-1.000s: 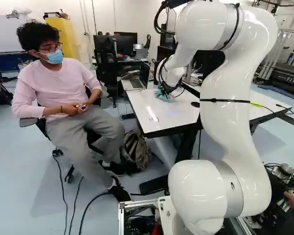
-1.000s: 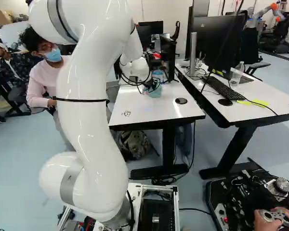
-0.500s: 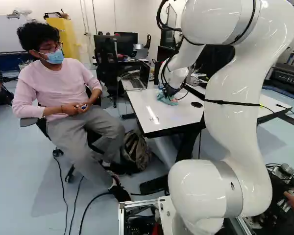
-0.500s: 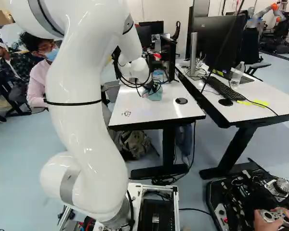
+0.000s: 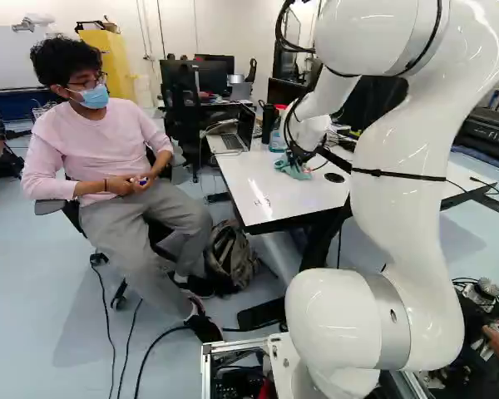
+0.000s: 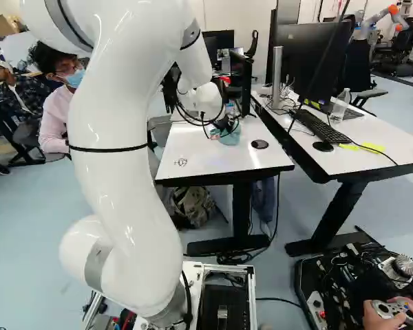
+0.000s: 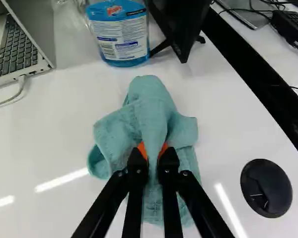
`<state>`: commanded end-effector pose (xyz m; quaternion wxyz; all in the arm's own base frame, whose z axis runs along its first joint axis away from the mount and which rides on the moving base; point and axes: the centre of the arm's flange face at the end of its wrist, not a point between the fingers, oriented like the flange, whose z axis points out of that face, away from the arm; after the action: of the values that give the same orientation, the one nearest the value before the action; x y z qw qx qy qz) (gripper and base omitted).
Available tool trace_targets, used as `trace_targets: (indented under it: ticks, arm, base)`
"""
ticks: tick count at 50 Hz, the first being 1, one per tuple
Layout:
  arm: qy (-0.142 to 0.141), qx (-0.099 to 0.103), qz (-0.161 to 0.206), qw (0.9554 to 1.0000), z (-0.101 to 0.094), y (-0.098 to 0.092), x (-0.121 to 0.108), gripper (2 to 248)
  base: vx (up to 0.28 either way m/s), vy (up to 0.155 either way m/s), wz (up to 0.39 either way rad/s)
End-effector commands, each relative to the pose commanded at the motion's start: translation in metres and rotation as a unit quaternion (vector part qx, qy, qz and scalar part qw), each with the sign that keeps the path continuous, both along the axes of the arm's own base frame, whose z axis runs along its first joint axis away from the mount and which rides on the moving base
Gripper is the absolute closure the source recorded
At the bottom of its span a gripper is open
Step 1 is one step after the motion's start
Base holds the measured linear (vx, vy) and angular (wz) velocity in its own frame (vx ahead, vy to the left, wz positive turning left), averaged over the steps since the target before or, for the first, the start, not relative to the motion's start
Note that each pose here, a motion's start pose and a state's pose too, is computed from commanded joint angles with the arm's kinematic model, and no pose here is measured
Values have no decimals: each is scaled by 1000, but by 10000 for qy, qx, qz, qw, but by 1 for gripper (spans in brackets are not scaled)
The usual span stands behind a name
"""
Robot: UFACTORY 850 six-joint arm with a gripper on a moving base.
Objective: Clean the table with the green towel
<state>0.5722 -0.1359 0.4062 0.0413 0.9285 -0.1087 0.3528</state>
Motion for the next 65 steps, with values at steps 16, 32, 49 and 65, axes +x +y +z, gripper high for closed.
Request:
trace_targets:
  ticks: [16, 32, 49, 65]
  arm:
    - [-47, -12, -194, 9998, -1, -26, 9, 211]
    - [-141, -37, -218, 9997, -4, -37, 35, 211]
    - [-226, -55, -63, 9997, -6, -23, 62, 211]
    - [-256, -57, 146, 9996, -7, 2, 76, 211]
  base:
    - [0, 0, 0]
    - [0, 0, 0]
    - [0, 0, 0]
    - [0, 0, 0]
